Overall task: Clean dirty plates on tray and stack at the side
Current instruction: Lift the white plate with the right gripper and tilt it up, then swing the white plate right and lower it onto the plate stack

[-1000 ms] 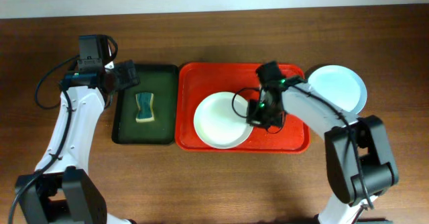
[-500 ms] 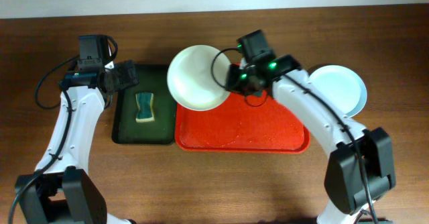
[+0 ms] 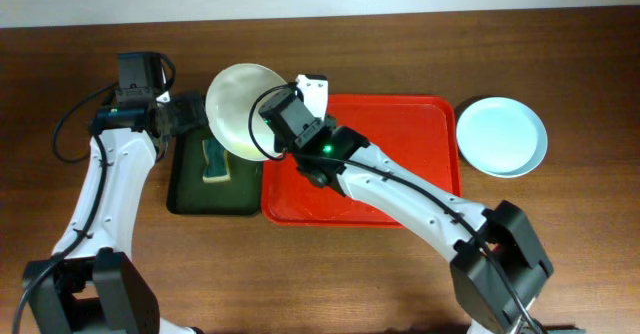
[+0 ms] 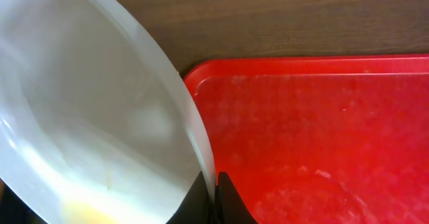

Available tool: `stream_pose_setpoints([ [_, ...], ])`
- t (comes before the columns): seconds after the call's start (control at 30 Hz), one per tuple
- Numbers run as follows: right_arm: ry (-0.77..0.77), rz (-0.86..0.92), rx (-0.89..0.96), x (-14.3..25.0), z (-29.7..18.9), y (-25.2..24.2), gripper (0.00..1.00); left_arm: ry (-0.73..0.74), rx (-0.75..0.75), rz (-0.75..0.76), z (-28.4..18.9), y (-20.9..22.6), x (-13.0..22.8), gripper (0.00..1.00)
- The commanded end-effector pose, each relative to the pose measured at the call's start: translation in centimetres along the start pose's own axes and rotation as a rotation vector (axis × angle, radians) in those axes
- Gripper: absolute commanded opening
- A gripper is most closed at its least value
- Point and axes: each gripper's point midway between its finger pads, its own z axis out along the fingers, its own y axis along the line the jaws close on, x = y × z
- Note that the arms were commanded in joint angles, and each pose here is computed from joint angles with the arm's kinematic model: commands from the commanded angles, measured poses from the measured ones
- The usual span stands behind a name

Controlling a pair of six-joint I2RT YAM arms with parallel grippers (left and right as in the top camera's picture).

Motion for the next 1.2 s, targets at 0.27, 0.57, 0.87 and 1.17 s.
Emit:
stream_pose_setpoints([
  [0.27,-0.164,-0.222,0.003,-2.5,1.9,2.0,0.04,-0.011,-0.004,-0.01,-0.3,0.0,-0.3,0.99],
  [0.57,-0.366,-0.441,0.014,-6.8,0.5,4.0,0.04,-0.011,-0.004,-0.01,-0.3,0.1,-0.3,0.99],
  [0.87,-0.719,-0.772,0.125,-11.5,-5.7,9.3,0.04,-0.011,-0.004,-0.01,-0.3,0.1,-0.3,0.99],
  [1.17,-0.802,-0.964,0.222,-12.7,-7.6,10.2,0.04,-0.011,-0.004,-0.01,-0.3,0.0,-0.3,0.99],
])
